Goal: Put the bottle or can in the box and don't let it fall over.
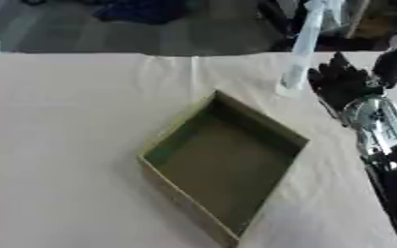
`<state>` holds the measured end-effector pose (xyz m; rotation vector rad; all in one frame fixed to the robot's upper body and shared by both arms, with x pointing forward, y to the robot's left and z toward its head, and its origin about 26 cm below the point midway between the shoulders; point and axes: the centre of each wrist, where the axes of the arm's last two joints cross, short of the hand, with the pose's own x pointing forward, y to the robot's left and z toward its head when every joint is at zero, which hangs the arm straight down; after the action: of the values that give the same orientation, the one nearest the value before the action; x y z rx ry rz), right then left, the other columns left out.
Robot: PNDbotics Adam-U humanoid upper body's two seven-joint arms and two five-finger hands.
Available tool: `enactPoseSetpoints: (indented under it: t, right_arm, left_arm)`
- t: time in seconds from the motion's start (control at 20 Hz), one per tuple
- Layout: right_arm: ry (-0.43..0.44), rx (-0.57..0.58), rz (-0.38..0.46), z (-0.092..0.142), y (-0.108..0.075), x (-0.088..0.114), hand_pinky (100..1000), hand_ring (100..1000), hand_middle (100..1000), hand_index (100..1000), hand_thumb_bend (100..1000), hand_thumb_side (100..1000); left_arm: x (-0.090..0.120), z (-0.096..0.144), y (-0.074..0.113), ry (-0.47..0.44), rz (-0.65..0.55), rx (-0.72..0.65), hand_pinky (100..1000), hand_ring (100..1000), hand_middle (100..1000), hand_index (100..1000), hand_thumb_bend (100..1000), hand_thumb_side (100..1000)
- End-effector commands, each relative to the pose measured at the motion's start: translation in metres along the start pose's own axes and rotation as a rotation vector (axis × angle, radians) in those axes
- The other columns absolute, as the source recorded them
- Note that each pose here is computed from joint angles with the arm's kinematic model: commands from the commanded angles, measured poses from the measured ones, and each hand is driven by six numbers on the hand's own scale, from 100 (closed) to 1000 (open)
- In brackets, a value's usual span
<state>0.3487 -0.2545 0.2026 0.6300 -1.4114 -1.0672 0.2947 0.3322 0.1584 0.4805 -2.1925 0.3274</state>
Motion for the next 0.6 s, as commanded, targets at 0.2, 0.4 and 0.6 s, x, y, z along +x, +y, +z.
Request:
enactPoseSetpoints:
  t: [0.2,0.4,0.6]
  right_arm:
    - [0.004,0.015,-0.013,-0.019,0.009,-0.003,100,100,100,1000,270,1000]
    - [-0.008,0.013,-0.032,-0.034,0.012,-0.007,100,100,100,1000,269,1000]
    - [-0.046,0.001,-0.038,-0.047,0.011,-0.009,100,100,100,1000,269,1000]
  left_arm:
    - [0.006,-0.006,0.000,-0.025,0.001,-0.015,993,934,823,806,571,688]
    - [0.006,-0.005,-0.001,-0.023,0.005,-0.017,993,935,824,806,570,688]
    - [0.006,-0.005,-0.001,-0.021,0.007,-0.018,993,935,824,806,569,689]
